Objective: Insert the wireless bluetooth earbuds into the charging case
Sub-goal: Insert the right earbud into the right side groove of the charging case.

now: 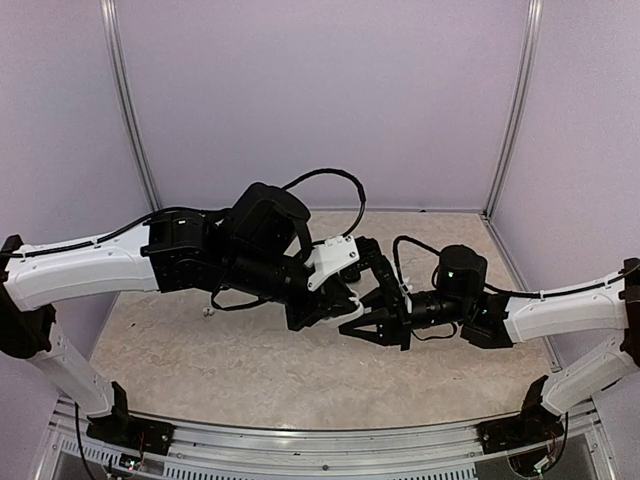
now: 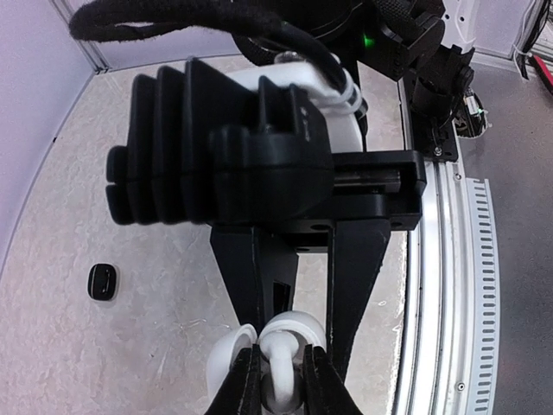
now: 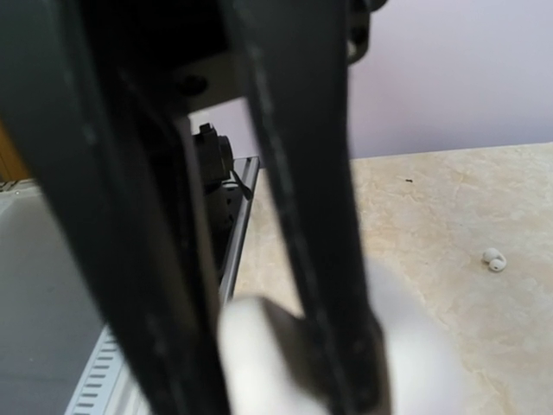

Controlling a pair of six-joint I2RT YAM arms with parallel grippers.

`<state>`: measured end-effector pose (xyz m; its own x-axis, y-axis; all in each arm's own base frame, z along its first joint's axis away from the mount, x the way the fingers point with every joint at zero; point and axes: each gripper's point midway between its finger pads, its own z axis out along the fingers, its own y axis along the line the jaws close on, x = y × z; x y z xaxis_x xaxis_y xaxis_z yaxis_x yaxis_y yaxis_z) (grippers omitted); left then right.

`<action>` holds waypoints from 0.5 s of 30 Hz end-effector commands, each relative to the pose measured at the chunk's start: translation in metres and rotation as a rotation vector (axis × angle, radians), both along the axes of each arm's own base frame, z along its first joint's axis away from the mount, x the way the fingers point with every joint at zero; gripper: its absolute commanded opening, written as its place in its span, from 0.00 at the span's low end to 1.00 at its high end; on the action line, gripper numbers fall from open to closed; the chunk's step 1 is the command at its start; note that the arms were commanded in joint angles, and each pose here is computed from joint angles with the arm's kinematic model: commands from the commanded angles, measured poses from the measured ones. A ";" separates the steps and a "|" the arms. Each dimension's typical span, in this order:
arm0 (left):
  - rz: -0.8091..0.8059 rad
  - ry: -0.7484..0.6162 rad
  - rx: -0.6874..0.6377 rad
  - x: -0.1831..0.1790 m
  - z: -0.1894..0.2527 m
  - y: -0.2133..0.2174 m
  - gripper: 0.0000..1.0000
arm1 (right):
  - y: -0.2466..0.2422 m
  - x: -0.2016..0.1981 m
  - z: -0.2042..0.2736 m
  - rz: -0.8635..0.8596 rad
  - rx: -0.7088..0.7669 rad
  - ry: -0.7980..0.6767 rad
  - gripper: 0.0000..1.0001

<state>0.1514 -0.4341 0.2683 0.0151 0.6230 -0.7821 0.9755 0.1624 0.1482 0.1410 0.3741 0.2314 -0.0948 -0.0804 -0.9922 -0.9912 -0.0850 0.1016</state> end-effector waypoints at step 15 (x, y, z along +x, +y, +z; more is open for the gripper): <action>0.017 0.016 0.127 0.006 -0.029 0.012 0.18 | 0.001 -0.009 0.024 0.039 0.073 -0.065 0.00</action>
<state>0.1507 -0.4359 0.2653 0.0217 0.6353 -0.7720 0.9781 0.1465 0.1481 0.1408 0.3739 0.2286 -0.0988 -0.0905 -0.9910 -0.9907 -0.0843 0.1064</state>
